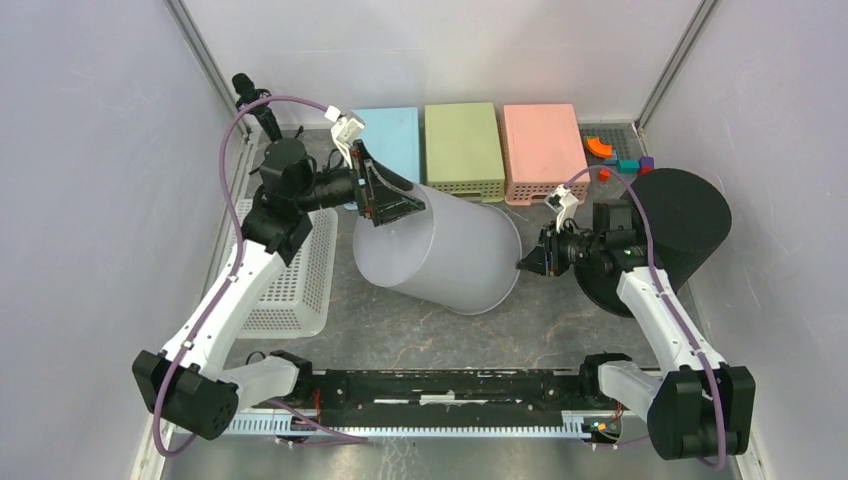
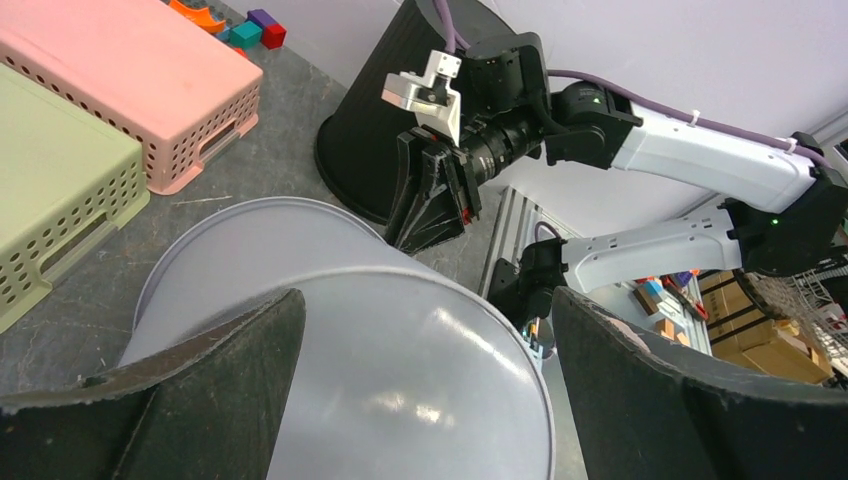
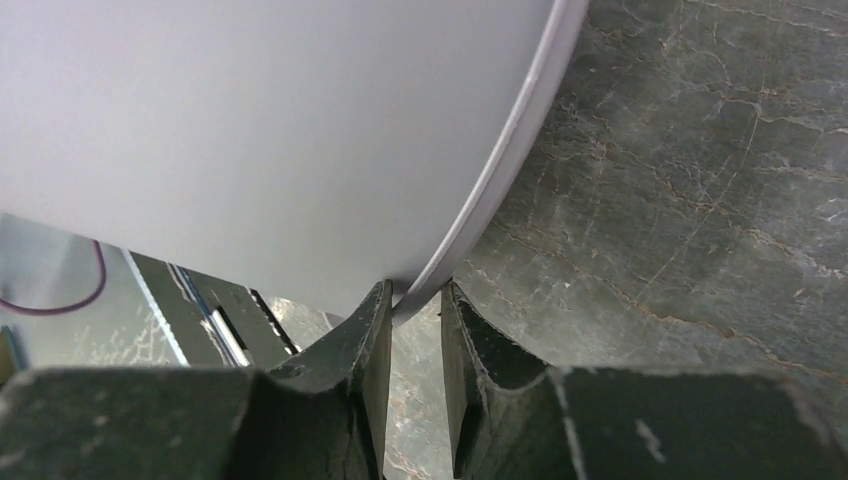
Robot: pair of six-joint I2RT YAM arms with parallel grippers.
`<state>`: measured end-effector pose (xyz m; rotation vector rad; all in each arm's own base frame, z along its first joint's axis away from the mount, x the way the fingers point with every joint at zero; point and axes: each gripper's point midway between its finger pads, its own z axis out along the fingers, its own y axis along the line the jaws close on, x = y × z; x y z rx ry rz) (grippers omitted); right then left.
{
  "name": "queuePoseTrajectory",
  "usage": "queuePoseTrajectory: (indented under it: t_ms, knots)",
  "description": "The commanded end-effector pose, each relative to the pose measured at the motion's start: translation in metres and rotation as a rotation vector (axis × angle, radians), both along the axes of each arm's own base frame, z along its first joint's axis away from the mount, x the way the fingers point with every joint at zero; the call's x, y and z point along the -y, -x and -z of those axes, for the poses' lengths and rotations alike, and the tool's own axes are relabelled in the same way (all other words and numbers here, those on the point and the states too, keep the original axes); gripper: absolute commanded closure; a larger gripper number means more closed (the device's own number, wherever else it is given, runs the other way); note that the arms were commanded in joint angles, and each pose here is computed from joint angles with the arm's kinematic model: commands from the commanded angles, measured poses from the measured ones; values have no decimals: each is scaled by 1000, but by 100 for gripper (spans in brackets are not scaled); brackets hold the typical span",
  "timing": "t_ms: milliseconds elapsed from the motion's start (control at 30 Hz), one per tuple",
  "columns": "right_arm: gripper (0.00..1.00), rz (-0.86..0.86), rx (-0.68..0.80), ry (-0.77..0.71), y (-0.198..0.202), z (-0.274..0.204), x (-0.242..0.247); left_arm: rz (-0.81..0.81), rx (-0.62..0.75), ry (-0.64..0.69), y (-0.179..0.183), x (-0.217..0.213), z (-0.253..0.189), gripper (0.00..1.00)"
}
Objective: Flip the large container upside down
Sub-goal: Turn the container upside down at the center of the board.
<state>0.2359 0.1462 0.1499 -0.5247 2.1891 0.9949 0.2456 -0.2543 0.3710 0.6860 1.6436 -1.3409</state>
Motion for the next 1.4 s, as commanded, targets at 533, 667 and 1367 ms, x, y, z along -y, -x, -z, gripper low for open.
queuePoseTrajectory:
  t_ms: [533, 667, 1367]
  knots:
    - [65, -106, 190, 103, -22, 8, 0, 36, -86, -63, -21, 31, 46, 0]
    - [64, -96, 222, 138, -25, 9, 3, 46, -108, -83, -22, 37, 59, 0]
    - [56, -56, 541, 345, -40, -70, 30, 121, 12, -130, -1, 40, 34, 0]
